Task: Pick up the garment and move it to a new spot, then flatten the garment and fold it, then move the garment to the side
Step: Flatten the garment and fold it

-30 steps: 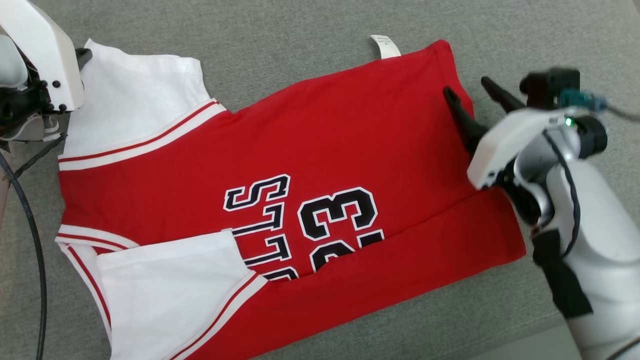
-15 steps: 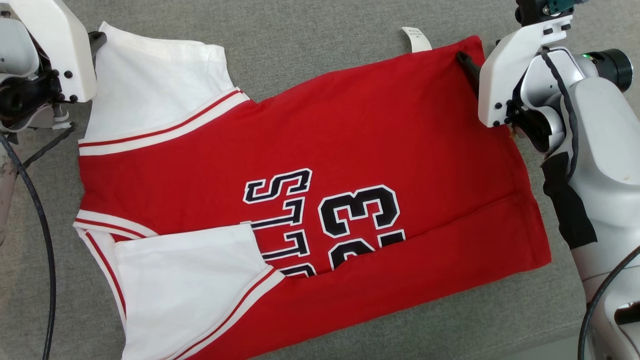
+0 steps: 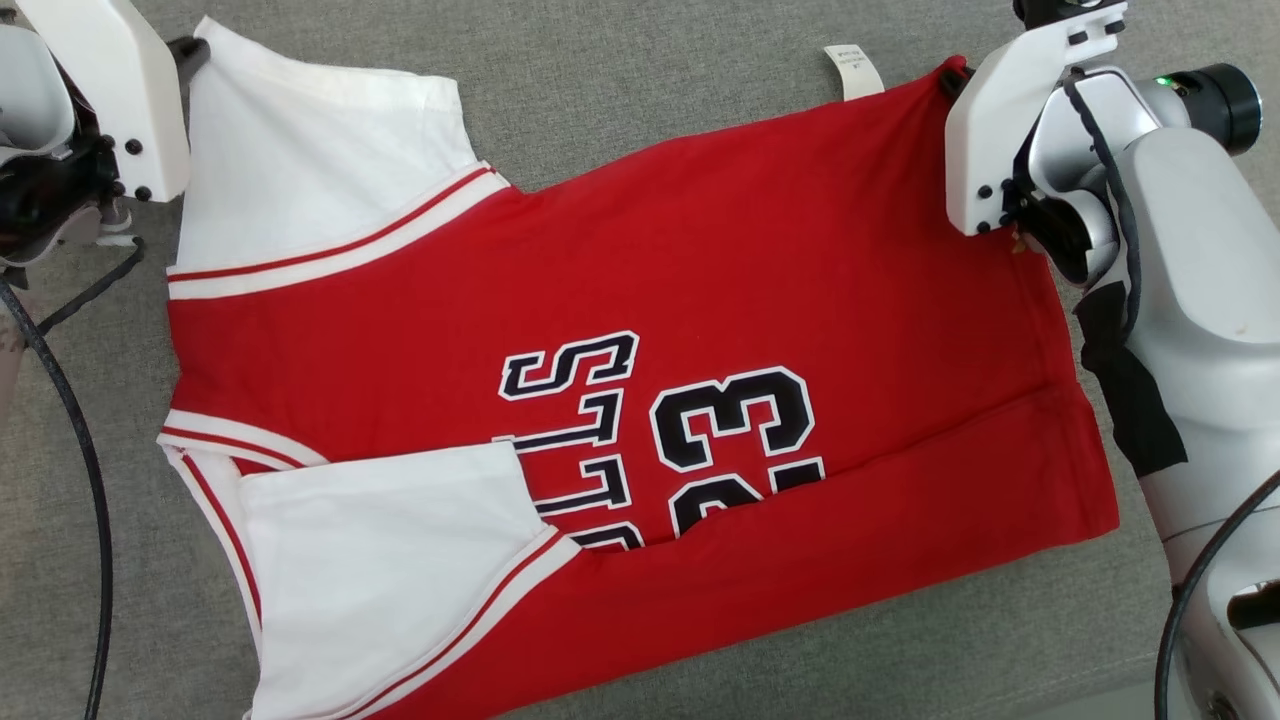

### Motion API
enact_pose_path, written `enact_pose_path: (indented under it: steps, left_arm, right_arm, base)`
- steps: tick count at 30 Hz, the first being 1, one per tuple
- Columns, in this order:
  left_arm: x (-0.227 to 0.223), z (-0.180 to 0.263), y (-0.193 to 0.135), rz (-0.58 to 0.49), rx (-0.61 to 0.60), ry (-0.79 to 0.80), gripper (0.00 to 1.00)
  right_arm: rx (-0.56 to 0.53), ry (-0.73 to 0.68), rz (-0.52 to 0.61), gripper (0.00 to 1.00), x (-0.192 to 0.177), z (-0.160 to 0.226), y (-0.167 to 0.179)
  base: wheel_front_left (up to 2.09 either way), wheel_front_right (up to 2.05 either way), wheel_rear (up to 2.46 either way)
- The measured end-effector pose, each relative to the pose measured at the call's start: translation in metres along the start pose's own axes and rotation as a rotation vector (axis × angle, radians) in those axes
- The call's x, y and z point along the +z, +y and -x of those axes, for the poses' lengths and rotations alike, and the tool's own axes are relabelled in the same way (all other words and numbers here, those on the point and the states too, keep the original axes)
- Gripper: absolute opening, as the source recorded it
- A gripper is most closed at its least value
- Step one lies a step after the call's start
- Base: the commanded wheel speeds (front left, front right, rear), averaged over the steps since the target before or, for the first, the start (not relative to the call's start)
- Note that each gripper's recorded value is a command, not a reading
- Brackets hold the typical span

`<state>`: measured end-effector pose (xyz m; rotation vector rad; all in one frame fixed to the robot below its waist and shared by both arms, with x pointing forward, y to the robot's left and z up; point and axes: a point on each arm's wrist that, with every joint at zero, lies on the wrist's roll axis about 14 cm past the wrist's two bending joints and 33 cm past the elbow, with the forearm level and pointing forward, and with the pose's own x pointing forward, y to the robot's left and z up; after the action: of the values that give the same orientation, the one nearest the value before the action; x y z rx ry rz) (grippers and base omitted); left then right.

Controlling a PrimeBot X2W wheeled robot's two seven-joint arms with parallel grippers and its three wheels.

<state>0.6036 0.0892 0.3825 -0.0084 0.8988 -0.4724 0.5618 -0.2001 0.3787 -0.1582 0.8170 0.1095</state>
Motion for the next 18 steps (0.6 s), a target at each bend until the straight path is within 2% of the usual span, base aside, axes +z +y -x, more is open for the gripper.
enact_pose_path:
  steps: [6,10,18]
  left_arm:
    - [0.032,0.009,0.007,-0.063,0.025,-0.161,0.0]
    - [0.059,0.021,0.016,-0.102,0.057,-0.299,0.0]
    - [0.075,0.04,0.02,-0.088,0.054,-0.426,0.0]
  right_arm:
    - [-0.006,-0.169,-0.003,0.0,0.034,0.004,-0.006]
    - [-0.031,-0.279,-0.072,0.0,0.048,0.007,-0.027]
    - [-0.021,-0.432,-0.157,0.0,0.065,0.011,-0.04]
  base:
    - [0.0,0.0,0.0]
    - [0.0,0.0,0.0]
    - [0.0,0.0,0.0]
